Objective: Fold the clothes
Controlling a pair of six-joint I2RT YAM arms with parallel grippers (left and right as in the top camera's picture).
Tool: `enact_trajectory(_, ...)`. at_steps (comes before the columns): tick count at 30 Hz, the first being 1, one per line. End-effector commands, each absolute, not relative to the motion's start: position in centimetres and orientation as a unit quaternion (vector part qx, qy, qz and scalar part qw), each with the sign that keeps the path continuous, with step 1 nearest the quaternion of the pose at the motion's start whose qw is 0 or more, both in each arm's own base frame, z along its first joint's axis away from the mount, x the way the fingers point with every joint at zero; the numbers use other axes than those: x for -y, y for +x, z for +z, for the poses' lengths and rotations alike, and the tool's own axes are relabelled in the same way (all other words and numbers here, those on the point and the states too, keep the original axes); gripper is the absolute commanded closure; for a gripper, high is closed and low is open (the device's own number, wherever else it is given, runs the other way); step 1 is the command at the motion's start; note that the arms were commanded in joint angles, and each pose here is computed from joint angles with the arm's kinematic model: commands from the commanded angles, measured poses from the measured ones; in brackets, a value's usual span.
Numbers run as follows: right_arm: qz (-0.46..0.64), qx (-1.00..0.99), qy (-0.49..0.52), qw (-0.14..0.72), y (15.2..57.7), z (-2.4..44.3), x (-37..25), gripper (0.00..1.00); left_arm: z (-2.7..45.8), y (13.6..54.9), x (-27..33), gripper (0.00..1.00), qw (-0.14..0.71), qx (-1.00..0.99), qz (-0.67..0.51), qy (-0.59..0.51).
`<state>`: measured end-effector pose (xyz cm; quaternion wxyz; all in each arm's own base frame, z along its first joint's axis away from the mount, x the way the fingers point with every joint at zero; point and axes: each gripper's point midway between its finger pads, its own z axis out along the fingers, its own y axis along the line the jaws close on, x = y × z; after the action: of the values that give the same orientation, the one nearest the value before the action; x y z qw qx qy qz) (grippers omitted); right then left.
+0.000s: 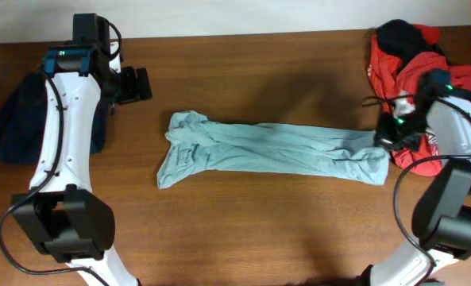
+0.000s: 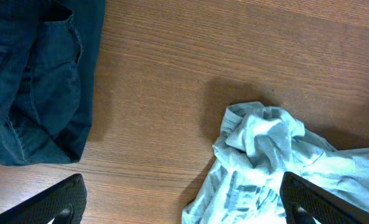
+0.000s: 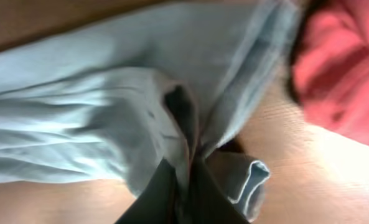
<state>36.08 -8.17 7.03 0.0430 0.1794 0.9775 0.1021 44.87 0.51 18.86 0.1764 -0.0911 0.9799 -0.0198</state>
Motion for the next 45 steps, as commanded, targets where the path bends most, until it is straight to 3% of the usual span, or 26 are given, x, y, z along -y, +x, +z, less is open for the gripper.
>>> enact_trajectory(1, 0.129, -0.983, 0.121, 0.056, 38.0, 8.4, 3.9, 0.96, 19.1, 45.0, -0.4, 0.01, 0.179, -0.980, -0.023, -0.086)
enact_trajectory(14, 0.151, -0.987, -0.012, 0.061, 38.6, 9.3, -12.0, 0.96, 19.1, 45.0, -0.4, 0.01, 0.179, -0.980, -0.023, -0.086)
enact_trajectory(24, 0.154, -0.985, -0.048, 0.067, 37.1, 9.4, -18.8, 0.96, 19.1, 44.9, -0.4, 0.01, 0.179, -0.980, -0.023, -0.086)
enact_trajectory(25, 0.156, -0.984, -0.054, 0.069, 37.1, 9.4, -19.3, 0.94, 19.1, 44.9, -0.4, 0.01, 0.179, -0.980, -0.023, -0.086)
enact_trajectory(26, 0.157, -0.983, -0.058, 0.070, 37.0, 9.4, -19.6, 0.85, 19.1, 44.9, -0.4, 0.01, 0.179, -0.980, -0.023, -0.086)
enact_trajectory(27, 0.157, -0.983, -0.062, 0.070, 36.9, 9.5, -19.9, 0.69, 19.1, 44.9, -0.4, 0.01, 0.179, -0.980, -0.023, -0.086)
enact_trajectory(30, 0.157, -0.983, -0.065, 0.066, 36.6, 9.4, -20.1, 0.38, 19.1, 45.0, -0.2, 0.01, 0.180, -0.980, -0.023, -0.083)
enact_trajectory(38, 0.144, -0.986, -0.057, 0.052, 36.3, 10.3, -18.8, 0.36, 19.1, 45.0, -0.1, 0.01, 0.180, -0.980, -0.024, -0.082)
enact_trajectory(45, 0.043, -0.995, -0.043, 0.081, 38.2, 8.9, -13.8, 0.36, 19.1, 45.1, -0.1, 0.01, 0.181, -0.980, -0.024, -0.082)
